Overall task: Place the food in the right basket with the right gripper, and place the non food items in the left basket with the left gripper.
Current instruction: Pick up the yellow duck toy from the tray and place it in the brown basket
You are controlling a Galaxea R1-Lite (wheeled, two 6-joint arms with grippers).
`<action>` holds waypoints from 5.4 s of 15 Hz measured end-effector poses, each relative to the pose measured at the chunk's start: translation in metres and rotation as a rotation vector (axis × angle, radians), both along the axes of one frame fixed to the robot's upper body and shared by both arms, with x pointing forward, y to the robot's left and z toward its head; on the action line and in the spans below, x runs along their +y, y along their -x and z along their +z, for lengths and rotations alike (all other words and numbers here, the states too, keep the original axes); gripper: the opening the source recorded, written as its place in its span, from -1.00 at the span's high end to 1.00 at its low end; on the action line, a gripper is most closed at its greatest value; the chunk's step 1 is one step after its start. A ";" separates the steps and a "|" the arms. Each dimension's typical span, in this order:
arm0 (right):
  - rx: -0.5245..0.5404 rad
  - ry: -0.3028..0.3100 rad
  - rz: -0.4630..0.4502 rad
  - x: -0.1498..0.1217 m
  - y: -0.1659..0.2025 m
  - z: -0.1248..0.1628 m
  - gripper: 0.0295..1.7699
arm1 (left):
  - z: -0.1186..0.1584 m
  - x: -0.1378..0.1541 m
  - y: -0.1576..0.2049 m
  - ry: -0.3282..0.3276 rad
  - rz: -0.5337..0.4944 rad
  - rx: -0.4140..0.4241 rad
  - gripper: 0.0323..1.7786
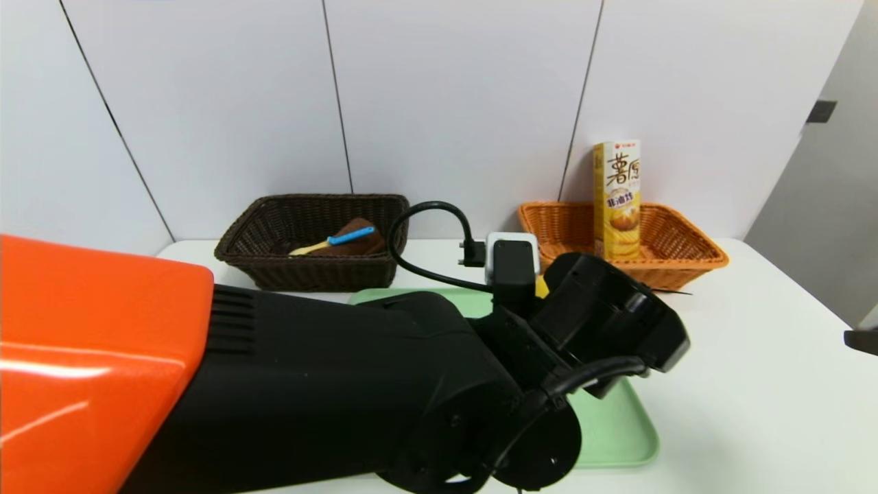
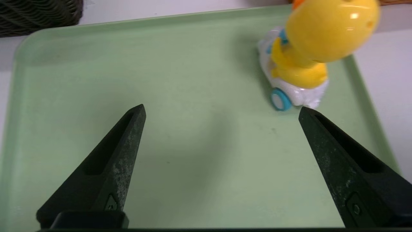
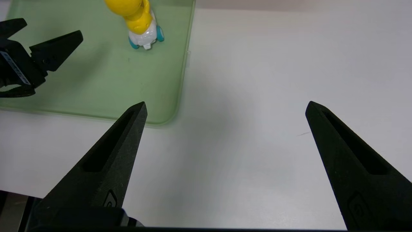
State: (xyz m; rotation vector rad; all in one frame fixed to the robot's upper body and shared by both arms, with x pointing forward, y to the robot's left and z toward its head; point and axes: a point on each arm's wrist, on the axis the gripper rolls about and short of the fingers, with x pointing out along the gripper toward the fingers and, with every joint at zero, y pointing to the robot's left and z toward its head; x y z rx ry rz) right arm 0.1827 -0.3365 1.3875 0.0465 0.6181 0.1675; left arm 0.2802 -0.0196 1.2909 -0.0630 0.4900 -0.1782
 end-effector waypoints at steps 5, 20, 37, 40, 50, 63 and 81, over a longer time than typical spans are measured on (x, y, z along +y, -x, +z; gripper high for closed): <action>-0.004 0.003 0.003 0.000 0.002 0.000 -0.92 | 0.005 -0.028 0.022 0.055 -0.059 -0.022 -0.90; -0.008 0.008 0.005 0.000 0.007 -0.002 -0.92 | -0.041 -0.090 -0.010 0.062 -0.017 -0.055 -0.90; -0.022 0.007 0.022 0.002 0.017 -0.005 -0.92 | -0.068 -0.079 -0.059 0.032 0.069 -0.049 -0.90; -0.017 0.007 0.022 0.002 0.019 -0.005 -0.92 | -0.068 -0.081 -0.060 0.033 0.055 -0.073 -0.90; -0.018 0.007 0.022 0.002 0.022 -0.008 -0.92 | -0.079 -0.088 -0.068 -0.009 0.020 -0.119 -0.90; -0.010 0.004 0.026 0.002 0.020 -0.010 -0.92 | -0.076 -0.079 -0.087 -0.009 0.045 -0.151 -0.90; -0.009 0.004 0.021 0.002 0.022 -0.011 -0.92 | -0.064 -0.072 -0.090 -0.017 0.057 -0.162 0.19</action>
